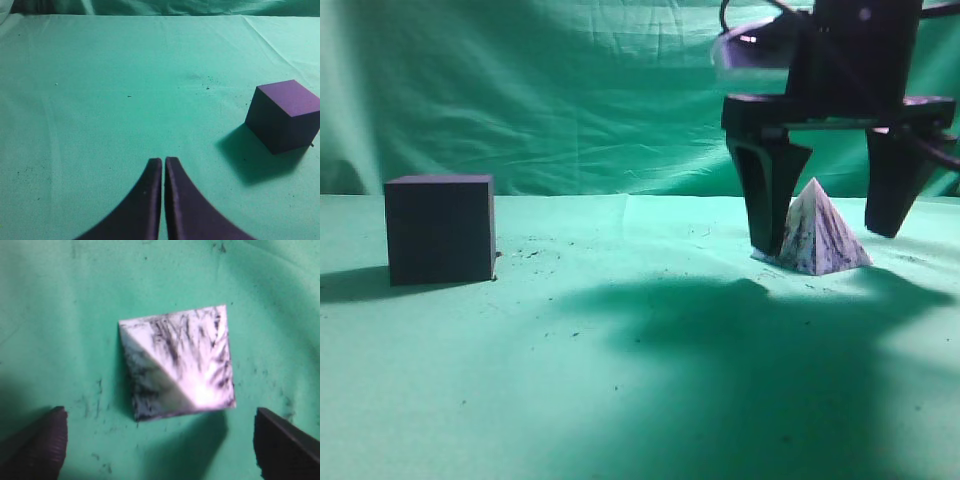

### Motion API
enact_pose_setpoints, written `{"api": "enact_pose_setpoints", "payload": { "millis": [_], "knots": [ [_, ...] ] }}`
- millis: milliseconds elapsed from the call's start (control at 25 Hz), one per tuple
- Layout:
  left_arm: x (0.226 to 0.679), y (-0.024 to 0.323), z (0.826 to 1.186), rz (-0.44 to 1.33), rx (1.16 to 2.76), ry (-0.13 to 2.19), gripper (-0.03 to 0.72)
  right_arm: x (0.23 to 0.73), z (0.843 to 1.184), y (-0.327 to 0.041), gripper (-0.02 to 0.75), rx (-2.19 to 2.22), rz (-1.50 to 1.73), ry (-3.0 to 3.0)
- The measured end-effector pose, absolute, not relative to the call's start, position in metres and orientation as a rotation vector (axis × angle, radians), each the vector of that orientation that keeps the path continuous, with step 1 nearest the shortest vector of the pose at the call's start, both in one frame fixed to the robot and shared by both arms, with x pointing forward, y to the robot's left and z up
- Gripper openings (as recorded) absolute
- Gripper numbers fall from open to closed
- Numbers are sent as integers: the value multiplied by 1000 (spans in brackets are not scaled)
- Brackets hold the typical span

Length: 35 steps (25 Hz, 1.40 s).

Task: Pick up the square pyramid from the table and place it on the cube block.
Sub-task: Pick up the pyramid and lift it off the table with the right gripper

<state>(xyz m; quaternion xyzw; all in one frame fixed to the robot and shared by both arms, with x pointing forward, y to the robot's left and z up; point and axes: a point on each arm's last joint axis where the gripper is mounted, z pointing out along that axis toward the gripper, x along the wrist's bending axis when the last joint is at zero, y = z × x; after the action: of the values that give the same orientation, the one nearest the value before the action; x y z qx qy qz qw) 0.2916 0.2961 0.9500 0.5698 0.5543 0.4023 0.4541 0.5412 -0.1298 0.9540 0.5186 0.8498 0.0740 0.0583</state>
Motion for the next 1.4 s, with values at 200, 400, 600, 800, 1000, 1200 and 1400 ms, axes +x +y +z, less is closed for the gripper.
{"api": "enact_pose_setpoints", "payload": {
  "millis": [200,400,600,800,1000,1200,1400],
  "knots": [
    [292,296,950,993,1406,1368,0,549,936,-130,647,1591,209,2570],
    [292,296,950,992,1405,1368,0,554,932,-129,560,1618,245,2551],
    [292,296,950,992,1405,1368,0,556,933,-128,375,1619,266,2543],
    [292,296,950,992,1405,1368,0,557,935,-128,386,1630,257,2538],
    [292,296,950,992,1405,1368,0,567,958,-124,386,1621,238,2531],
    [292,296,950,992,1405,1368,0,575,1023,-112,386,1572,368,2487],
    [292,296,950,992,1405,1368,0,550,1072,-62,386,1405,482,2577]
  ]
}}
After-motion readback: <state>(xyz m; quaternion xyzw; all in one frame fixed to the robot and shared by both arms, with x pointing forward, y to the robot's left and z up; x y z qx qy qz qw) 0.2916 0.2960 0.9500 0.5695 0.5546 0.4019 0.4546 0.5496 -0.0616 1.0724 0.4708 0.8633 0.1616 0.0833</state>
